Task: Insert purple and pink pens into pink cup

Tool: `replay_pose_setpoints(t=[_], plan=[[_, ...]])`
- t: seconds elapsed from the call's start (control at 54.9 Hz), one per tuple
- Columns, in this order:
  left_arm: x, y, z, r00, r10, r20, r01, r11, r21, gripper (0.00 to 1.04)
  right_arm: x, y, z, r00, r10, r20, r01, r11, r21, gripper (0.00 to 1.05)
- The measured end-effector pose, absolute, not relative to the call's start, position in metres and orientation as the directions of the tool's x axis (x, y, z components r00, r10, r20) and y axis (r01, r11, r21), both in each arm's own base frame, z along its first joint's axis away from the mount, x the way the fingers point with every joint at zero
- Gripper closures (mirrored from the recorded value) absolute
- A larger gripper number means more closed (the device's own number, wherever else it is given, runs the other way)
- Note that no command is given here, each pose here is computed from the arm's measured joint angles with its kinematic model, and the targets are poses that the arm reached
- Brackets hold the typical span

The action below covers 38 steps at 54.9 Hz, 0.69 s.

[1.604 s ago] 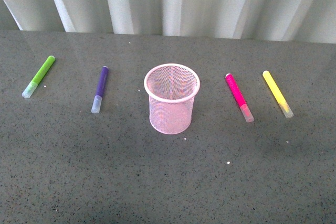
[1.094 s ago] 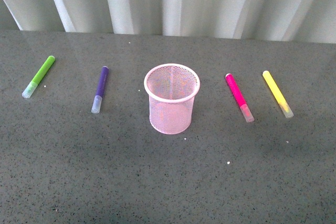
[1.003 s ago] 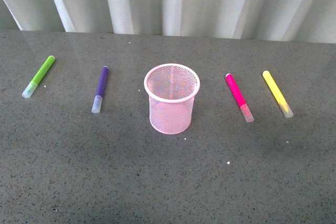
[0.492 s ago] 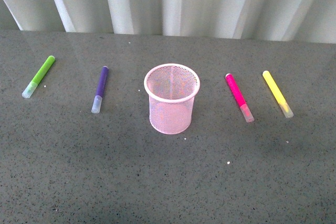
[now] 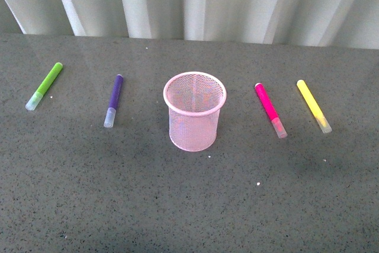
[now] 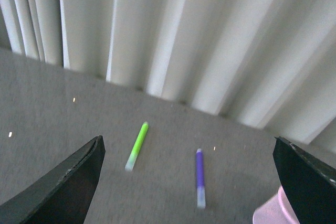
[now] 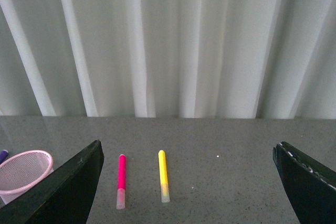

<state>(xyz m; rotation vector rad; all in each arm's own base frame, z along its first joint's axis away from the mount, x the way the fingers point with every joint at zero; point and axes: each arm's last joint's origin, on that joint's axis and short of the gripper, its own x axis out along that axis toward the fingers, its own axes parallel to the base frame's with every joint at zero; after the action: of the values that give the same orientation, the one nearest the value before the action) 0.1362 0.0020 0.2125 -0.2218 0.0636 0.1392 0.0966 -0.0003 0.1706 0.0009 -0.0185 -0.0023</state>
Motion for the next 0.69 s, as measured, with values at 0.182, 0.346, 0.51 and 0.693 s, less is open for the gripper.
replay_pose_setpoints(t=[0.182, 0.346, 0.51, 0.693], plan=[[0.204, -0.010, 0.248, 0.996, 0.020, -0.090, -0.035, 0.986, -0.163, 0.07, 0.097, 0.000, 0.171, 1.000, -0.002, 0.019, 0.002, 1.000, 0.001, 0.07], [0.286, -0.040, 0.229, 0.924, -0.128, -0.361, 0.087, 0.988, -0.127, 0.07, 0.097, 0.000, 0.171, 1.000, -0.002, 0.019, 0.002, 1.000, 0.001, 0.07], [0.355, -0.065, 0.162, 0.732, -0.133, -0.668, 0.132, 0.990, -0.052, 0.07, 0.097, 0.000, 0.171, 1.000, -0.002, 0.019, 0.002, 1.000, 0.001, 0.07], [0.387, -0.067, 0.125, 0.652, -0.085, -0.753, 0.124, 0.992, -0.004, 0.07, 0.097, 0.000, 0.171, 1.000, -0.002, 0.019, 0.002, 1.000, 0.001, 0.07]])
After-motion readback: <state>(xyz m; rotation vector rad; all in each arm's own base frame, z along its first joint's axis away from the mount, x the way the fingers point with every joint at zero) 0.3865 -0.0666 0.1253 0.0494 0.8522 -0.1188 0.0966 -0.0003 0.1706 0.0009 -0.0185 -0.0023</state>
